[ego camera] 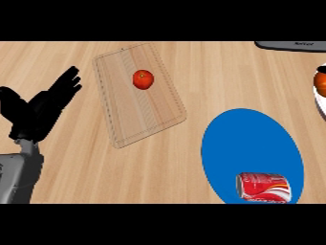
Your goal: Pick the squash from the plate and place it in the bowl
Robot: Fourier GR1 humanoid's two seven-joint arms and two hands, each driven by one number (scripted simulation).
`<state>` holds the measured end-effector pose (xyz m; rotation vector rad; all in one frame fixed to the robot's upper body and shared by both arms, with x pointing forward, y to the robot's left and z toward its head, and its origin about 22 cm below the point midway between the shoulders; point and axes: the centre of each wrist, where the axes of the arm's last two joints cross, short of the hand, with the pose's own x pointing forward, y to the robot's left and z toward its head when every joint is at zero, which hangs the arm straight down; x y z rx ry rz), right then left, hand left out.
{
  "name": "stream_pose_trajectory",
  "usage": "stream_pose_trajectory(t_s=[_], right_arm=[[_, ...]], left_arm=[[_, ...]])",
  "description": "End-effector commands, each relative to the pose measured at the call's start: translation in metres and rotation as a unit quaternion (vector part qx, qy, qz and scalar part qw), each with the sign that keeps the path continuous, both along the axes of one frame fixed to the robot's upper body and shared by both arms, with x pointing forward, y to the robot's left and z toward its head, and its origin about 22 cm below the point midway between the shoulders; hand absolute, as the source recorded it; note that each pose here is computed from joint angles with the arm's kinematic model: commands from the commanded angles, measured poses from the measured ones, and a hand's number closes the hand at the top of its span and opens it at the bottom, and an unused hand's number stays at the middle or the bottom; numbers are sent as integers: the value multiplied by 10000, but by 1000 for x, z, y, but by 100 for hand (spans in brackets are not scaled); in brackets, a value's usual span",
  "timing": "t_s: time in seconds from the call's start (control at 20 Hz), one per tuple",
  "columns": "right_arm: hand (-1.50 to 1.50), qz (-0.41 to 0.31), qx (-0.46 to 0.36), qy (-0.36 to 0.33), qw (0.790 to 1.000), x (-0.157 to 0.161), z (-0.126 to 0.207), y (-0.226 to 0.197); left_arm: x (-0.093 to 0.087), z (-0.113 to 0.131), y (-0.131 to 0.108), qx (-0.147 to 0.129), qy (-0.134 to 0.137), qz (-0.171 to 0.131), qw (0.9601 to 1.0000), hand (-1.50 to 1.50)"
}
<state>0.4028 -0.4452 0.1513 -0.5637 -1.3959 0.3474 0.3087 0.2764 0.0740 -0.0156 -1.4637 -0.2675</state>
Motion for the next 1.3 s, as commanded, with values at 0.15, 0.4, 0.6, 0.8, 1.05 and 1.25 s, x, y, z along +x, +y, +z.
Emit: stream_pose_trajectory(t_s=[0.15, 0.4, 0.6, 0.8, 1.05, 1.25], right_arm=[[-150, -326, -42, -691, 9971, -3, 2, -7], [-150, -1036, -66, -1142, 9880, -16, 9, -29], [-150, -1449, -24, -1442, 9789, -47, 36, -73], [-150, -1391, 44, -1610, 9771, -79, 31, -104], [-150, -529, -179, -2008, 9780, -131, 64, -148], [-150, -310, -87, -2196, 9751, -168, 56, -170]], left_arm=[[2, 5, -15, -37, 31, -73, 10000, 0], [0, 3, -2, 20, 100, 55, 9999, 0], [-5, -5, 8, 55, 31, 105, 9999, 0], [-10, -8, -3, -50, 98, 114, 9999, 0], [-13, -17, 6, -34, 148, 292, 9995, 0], [-14, -10, 24, -18, 114, 311, 9994, 0]])
